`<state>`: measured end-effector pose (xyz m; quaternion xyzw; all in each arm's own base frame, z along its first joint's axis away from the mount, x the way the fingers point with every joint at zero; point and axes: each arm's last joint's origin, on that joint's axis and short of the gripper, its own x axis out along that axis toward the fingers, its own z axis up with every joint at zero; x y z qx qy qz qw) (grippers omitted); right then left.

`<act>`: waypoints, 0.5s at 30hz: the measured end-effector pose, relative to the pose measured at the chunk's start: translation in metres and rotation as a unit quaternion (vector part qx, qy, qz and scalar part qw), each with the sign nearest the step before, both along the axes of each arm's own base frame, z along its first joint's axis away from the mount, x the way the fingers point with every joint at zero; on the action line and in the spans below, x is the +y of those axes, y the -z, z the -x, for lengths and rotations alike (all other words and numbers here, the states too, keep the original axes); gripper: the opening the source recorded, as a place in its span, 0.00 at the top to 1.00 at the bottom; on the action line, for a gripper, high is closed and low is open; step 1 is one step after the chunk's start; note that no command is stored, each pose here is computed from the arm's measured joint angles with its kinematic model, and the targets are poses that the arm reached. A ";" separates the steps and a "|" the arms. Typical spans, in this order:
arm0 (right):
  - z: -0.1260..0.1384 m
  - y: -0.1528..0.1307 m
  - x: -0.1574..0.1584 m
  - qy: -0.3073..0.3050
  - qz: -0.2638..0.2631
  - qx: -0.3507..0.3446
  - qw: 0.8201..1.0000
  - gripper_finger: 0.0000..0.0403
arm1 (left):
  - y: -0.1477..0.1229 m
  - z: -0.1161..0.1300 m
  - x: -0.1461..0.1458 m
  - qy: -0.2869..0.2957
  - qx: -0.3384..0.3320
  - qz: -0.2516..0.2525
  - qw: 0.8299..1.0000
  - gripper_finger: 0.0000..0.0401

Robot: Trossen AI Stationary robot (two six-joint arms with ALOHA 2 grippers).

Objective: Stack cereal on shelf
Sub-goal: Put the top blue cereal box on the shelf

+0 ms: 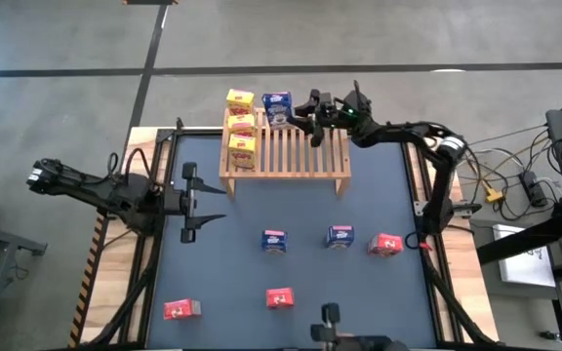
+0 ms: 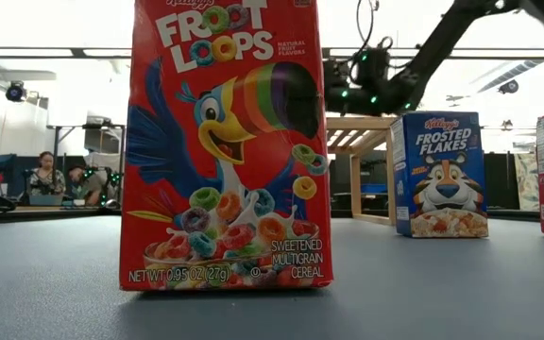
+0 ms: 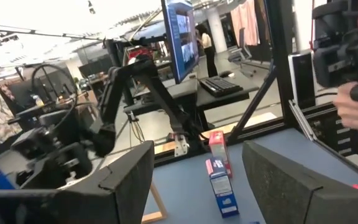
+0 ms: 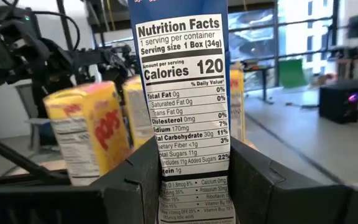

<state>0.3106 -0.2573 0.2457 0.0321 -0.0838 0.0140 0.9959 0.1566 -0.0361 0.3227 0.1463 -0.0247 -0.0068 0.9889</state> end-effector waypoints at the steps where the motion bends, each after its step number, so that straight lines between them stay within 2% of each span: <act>1: -0.003 0.002 -0.005 -0.009 -0.005 0.002 1.000 0.65 | 0.001 0.000 0.000 0.000 0.000 0.000 1.000 0.43; 5: -0.010 0.008 -0.022 -0.035 -0.020 0.009 0.999 0.65 | 0.003 0.000 0.000 0.000 0.005 0.003 1.000 0.43; 9: -0.006 0.011 -0.033 -0.036 -0.027 0.014 0.999 0.65 | 0.004 0.000 0.000 0.000 0.008 0.008 1.000 0.43; 15: 0.004 0.021 -0.033 0.011 -0.019 0.021 1.000 0.65 | 0.005 0.001 0.000 0.000 0.013 0.010 1.000 0.43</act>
